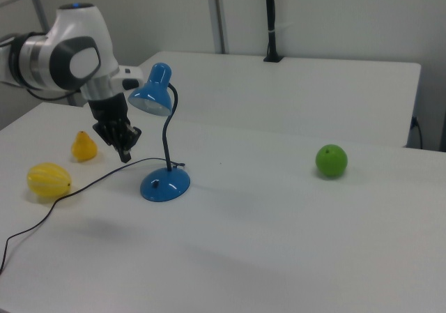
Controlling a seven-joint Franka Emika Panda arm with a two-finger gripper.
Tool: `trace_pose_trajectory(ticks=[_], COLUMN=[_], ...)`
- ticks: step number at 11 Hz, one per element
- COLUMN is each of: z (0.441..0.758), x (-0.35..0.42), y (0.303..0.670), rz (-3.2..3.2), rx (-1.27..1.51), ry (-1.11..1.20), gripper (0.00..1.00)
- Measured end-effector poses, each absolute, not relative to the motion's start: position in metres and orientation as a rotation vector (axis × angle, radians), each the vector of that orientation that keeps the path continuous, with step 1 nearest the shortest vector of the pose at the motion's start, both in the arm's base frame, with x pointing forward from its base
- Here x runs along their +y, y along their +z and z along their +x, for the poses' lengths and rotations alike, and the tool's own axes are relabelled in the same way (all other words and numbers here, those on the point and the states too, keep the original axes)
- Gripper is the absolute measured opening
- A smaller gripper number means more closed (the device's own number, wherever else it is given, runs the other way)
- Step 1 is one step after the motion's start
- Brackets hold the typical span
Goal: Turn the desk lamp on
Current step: 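Lower the gripper down beside the lamp stem to the round base switch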
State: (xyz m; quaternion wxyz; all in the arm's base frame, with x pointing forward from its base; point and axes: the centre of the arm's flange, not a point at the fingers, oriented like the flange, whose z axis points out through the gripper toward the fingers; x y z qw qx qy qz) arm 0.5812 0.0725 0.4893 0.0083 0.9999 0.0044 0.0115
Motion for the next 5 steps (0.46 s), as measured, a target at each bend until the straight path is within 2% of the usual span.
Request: trace_pose_trajectory(ticks=[5], z=[0.573], x=[0.074], y=[0.437], rz=[3.13], rx=[-0.052], ry=[0.074], gripper=[0.01])
